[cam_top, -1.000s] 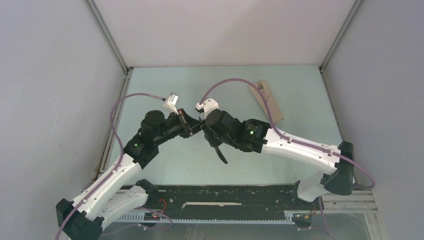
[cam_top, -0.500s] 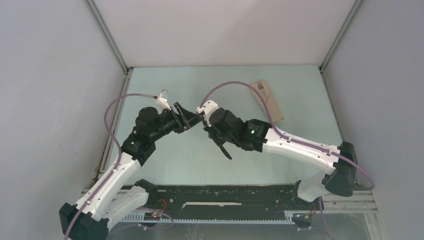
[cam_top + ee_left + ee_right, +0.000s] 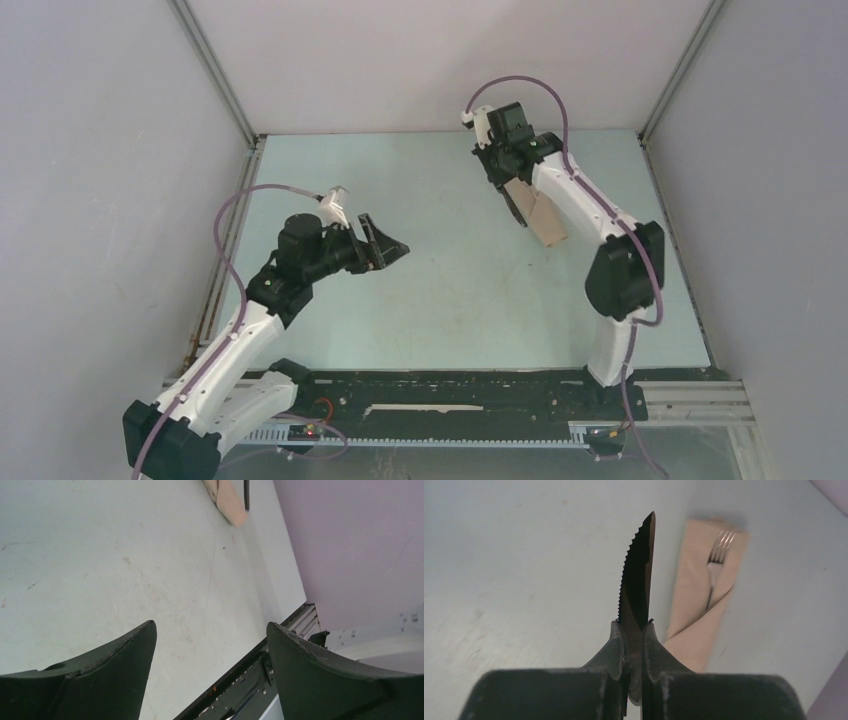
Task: Fold the napkin into a case and place the utensils inside
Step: Insert the knife into the folded napkin.
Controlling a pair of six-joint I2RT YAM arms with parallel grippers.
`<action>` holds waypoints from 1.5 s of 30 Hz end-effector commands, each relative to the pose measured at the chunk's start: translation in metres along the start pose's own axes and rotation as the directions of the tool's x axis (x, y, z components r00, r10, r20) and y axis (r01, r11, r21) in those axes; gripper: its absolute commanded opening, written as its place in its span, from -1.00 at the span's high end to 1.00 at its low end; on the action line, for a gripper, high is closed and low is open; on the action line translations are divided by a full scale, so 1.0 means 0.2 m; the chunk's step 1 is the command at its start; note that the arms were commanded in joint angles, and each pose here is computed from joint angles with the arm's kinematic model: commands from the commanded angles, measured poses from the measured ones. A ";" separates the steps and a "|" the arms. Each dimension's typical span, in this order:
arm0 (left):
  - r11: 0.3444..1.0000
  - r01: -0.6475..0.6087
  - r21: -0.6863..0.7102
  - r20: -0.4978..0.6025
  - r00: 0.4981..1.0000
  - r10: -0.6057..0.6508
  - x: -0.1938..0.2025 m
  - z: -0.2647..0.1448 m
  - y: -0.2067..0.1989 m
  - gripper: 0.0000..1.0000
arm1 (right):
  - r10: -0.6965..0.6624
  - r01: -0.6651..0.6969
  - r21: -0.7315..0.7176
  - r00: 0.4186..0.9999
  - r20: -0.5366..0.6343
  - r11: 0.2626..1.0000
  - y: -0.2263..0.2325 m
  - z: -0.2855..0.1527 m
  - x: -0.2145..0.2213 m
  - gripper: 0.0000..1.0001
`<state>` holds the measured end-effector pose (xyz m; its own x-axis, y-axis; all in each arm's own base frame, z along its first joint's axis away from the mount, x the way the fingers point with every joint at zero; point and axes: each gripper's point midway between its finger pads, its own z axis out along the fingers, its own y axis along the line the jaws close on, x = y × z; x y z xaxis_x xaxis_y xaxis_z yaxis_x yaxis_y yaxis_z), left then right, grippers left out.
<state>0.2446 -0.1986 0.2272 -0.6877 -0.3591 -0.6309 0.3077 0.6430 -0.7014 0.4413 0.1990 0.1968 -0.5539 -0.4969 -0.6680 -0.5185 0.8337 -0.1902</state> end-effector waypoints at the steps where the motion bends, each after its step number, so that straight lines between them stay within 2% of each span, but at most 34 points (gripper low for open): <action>1: 0.995 -0.095 -0.013 -0.013 0.995 0.095 0.02 0.01 0.01 -0.74 | -0.082 0.083 0.017 0.996 -0.039 0.996 -0.20 0.09 -0.07 1.00; 5: 0.995 -0.099 -0.025 -0.024 0.995 0.098 0.05 0.02 0.03 -0.73 | -0.095 0.096 0.003 0.993 -0.076 0.995 -0.30 0.23 -0.09 1.00; 11: 0.994 -0.099 -0.038 -0.051 0.994 0.097 0.07 0.05 0.06 -0.74 | -0.112 0.111 -0.019 0.993 -0.046 0.994 -0.37 0.38 -0.10 1.00; 23: 0.996 -0.084 -0.039 -0.080 0.994 0.081 0.09 0.09 0.07 -0.73 | -0.103 0.102 -0.036 0.994 -0.029 0.994 -0.41 0.56 -0.09 1.00; 35: 0.996 -0.082 -0.047 -0.086 0.993 0.078 0.10 0.09 0.08 -0.73 | -0.128 0.127 -0.014 0.990 -0.054 0.992 -0.45 0.66 -0.05 1.00; 45: 0.996 -0.076 -0.047 -0.087 0.994 0.071 0.11 0.09 0.09 -0.73 | -0.091 0.090 -0.011 0.989 -0.118 0.996 -0.45 0.63 0.05 1.00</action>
<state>0.2456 -0.2054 0.1918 -0.7345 -0.2603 -0.6267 0.2982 0.7057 -0.6427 0.5640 0.1591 0.0977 -0.5744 -0.6103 -0.5455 -0.6051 0.7654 -0.2192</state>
